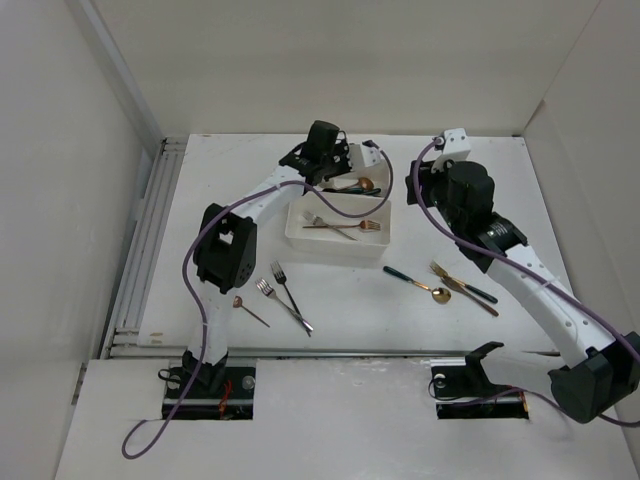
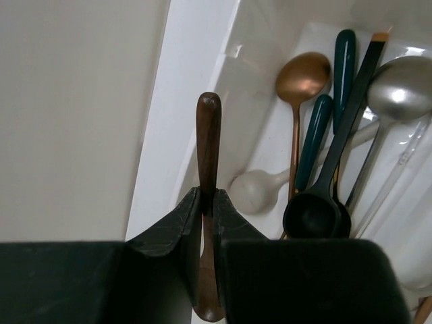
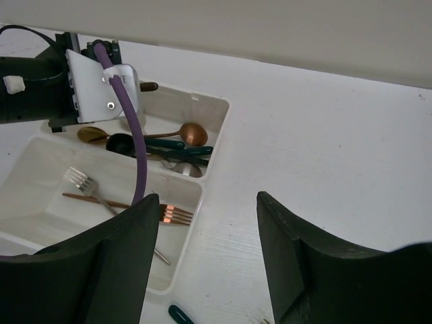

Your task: Sort the eating utensils into containers

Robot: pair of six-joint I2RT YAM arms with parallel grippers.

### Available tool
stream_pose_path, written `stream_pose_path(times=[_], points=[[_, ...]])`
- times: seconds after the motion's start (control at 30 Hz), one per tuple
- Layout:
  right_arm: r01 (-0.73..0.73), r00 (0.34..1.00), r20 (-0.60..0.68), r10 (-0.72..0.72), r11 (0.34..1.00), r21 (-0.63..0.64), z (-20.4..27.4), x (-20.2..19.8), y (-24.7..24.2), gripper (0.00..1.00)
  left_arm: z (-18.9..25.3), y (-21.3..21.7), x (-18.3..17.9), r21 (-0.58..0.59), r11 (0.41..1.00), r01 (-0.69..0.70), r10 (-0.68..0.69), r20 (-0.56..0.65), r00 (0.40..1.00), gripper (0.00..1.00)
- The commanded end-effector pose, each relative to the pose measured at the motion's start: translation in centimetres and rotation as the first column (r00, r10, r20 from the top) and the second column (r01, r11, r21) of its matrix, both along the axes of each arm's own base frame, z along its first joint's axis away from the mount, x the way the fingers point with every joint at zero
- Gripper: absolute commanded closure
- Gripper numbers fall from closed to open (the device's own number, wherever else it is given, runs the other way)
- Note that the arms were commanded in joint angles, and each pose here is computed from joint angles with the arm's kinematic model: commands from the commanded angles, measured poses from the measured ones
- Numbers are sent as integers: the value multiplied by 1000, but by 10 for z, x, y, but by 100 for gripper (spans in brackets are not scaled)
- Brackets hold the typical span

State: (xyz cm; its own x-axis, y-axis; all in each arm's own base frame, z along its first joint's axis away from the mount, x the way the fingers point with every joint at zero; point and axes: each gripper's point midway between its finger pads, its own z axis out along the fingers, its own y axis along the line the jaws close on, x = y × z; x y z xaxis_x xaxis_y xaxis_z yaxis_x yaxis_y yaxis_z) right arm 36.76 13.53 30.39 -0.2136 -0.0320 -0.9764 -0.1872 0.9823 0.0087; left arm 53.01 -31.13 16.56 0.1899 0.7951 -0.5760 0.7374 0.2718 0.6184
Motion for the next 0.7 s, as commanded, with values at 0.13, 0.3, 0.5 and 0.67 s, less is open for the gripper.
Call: stream_pose_path(times=[0.13, 0.3, 0.5, 0.67], points=[[0, 995, 104, -4, 999, 39, 41, 1, -2, 35, 13, -25, -11, -108, 987, 118, -119, -2, 993, 93], [8, 993, 115, -13, 999, 44, 44, -3, -6, 29, 19, -21, -16, -147, 982, 119, -125, -36, 991, 44], [23, 988, 152, -32, 998, 61, 69, -18, -17, 24, 88, -2, -5, -342, 938, -47, 30, -54, 998, 30], [-72, 992, 103, 74, 997, -27, 54, -21, 4, 28, 152, 36, -19, -485, 839, -247, 213, -126, 969, 30]])
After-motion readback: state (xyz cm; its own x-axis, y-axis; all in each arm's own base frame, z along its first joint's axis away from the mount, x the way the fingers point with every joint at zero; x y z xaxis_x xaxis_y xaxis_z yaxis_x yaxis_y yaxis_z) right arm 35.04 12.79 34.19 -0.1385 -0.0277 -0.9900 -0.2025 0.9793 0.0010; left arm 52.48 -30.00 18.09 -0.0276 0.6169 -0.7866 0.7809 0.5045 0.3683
